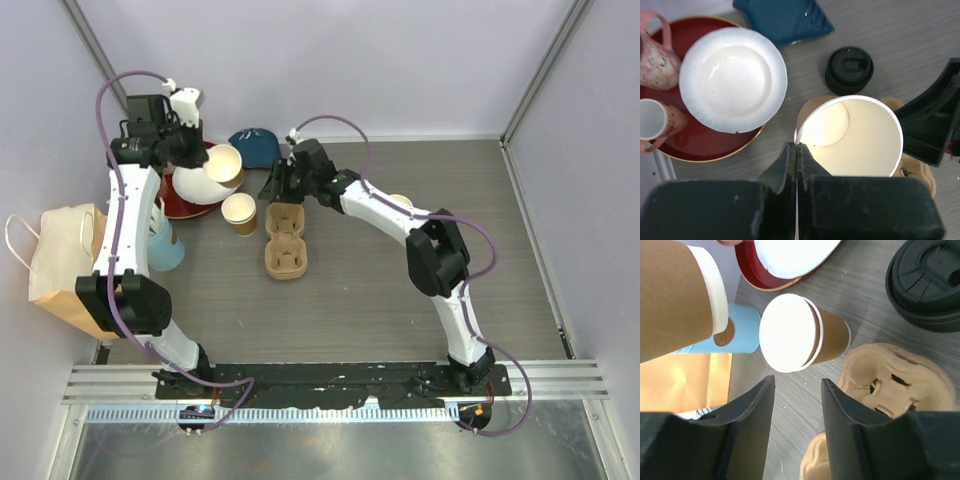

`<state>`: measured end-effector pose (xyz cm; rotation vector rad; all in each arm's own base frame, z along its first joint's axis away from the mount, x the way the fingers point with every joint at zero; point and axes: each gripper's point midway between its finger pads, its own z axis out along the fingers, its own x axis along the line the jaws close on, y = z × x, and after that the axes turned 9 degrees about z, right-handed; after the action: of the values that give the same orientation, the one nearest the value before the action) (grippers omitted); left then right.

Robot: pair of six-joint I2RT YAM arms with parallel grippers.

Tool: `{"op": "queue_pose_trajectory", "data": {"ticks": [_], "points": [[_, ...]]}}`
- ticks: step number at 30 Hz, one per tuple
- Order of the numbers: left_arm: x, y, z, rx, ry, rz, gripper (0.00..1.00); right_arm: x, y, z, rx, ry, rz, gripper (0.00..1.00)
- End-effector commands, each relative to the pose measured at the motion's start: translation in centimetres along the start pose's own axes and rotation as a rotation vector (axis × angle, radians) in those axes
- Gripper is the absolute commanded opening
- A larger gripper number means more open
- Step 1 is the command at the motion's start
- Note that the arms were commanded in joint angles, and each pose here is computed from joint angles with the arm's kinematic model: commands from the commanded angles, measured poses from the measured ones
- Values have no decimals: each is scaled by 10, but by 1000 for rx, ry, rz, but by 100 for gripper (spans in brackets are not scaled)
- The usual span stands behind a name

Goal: Pack the takeout coffee

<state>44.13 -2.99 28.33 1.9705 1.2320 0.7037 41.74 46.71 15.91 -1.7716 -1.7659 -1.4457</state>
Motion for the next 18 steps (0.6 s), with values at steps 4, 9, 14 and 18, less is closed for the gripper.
{"op": "queue_pose_trajectory", "data": {"ticks": [4, 9, 14, 18], "points": [[-38, 36, -51, -82, 31, 181, 0, 72, 89, -138, -331, -111, -304, 59], [-69, 31, -47, -29, -10, 278, 0, 86, 101, -188, -432, -196, -405, 71], [-103, 33, -43, -25, -85, 315, 0, 97, 79, -183, -354, -155, -469, 70], [-119, 35, -42, -28, -126, 316, 0, 89, 63, -163, -276, -151, -459, 66]]}}
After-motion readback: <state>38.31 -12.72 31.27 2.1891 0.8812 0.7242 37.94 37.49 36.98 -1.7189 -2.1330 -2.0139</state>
